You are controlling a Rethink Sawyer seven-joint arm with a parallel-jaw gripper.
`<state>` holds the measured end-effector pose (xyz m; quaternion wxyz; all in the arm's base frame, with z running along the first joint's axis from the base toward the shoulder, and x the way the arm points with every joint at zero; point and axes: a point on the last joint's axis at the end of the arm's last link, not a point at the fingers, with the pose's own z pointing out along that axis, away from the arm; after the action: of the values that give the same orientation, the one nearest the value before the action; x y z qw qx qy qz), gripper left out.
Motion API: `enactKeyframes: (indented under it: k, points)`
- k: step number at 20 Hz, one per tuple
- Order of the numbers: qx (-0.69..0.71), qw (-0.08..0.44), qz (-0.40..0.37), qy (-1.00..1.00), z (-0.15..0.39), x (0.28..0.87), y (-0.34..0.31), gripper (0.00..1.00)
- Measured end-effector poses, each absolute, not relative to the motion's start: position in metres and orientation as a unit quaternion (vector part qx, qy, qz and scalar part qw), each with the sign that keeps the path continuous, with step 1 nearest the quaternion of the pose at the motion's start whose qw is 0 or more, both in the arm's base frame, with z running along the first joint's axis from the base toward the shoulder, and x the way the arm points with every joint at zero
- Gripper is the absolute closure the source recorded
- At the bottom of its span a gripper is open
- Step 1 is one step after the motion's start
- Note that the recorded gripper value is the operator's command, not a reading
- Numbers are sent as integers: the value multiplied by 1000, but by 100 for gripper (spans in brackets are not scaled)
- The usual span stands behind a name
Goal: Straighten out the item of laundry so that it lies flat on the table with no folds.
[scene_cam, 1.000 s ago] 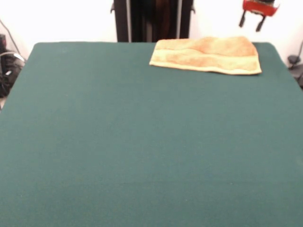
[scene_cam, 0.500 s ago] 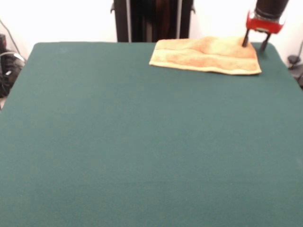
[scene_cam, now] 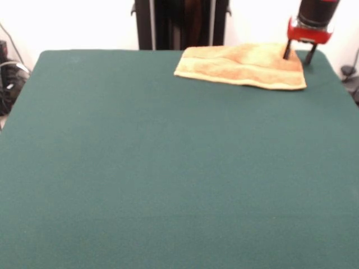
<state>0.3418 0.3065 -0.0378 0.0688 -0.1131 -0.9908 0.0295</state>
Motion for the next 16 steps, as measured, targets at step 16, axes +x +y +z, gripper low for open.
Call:
enactKeyframes:
  k: [16]
  points:
    - [-109,12,22,-994,-4,423,287,0]
